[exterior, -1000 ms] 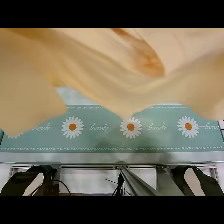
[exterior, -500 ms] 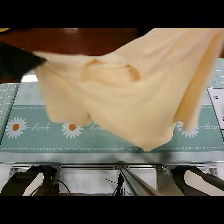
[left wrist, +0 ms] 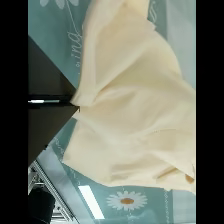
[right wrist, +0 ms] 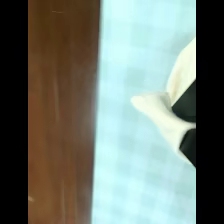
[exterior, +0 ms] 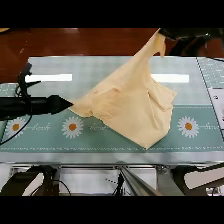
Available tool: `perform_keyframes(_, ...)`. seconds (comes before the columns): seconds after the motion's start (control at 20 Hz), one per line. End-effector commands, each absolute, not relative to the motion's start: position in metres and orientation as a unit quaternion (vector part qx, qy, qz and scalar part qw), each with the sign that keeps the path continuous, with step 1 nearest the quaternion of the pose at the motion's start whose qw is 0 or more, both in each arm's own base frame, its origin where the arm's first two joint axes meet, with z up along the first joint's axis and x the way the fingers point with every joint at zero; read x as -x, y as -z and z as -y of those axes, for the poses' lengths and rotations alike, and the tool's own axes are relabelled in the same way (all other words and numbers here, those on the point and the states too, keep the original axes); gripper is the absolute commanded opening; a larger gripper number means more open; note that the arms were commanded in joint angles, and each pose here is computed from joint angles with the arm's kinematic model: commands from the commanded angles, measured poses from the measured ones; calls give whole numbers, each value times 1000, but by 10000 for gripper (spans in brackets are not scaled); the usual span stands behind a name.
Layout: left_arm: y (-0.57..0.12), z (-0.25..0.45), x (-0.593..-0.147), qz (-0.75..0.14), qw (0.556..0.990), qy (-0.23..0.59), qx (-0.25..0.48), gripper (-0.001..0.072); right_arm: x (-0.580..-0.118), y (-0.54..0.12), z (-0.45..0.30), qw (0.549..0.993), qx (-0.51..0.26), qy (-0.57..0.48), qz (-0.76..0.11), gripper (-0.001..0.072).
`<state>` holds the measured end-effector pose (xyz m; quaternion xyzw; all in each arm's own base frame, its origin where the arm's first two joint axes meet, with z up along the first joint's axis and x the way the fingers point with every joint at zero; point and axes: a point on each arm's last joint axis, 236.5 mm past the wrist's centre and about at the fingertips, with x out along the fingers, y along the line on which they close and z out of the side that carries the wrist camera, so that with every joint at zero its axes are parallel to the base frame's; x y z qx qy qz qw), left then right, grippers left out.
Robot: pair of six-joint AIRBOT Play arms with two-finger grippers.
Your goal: Fold the shirts.
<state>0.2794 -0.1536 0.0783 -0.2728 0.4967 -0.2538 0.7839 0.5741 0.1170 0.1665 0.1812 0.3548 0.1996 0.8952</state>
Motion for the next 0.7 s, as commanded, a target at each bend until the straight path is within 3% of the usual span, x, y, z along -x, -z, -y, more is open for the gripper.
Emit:
perform_keyframes(0.0, -42, 152, -270, -527, 766, 245, 274, 24, -576, -109, -122, 870, -177, -190, -418, 194)
perform_keyframes(0.05, -40, 152, -271, -528, 766, 244, 274, 24, -572, -108, -118, 869, -169, -191, -423, 312)
perform_keyframes(0.1, -40, 152, -272, -527, 767, 242, 275, 23, -568, -112, -112, 870, -157, -195, -425, 367)
perform_keyframes(0.3, -40, 150, -276, -523, 771, 239, 276, 23, -525, -149, -24, 881, -88, -131, -445, 372)
perform_keyframes(0.35, -40, 150, -276, -523, 771, 239, 276, 23, -502, -149, 11, 872, -62, -92, -476, 372)
perform_keyframes(0.45, -40, 150, -276, -521, 772, 242, 271, 24, -433, -131, 88, 812, -6, -2, -583, 372)
perform_keyframes(0.65, -40, 151, -275, -520, 773, 247, 265, 24, -353, -103, 122, 768, -127, 26, -627, 373)
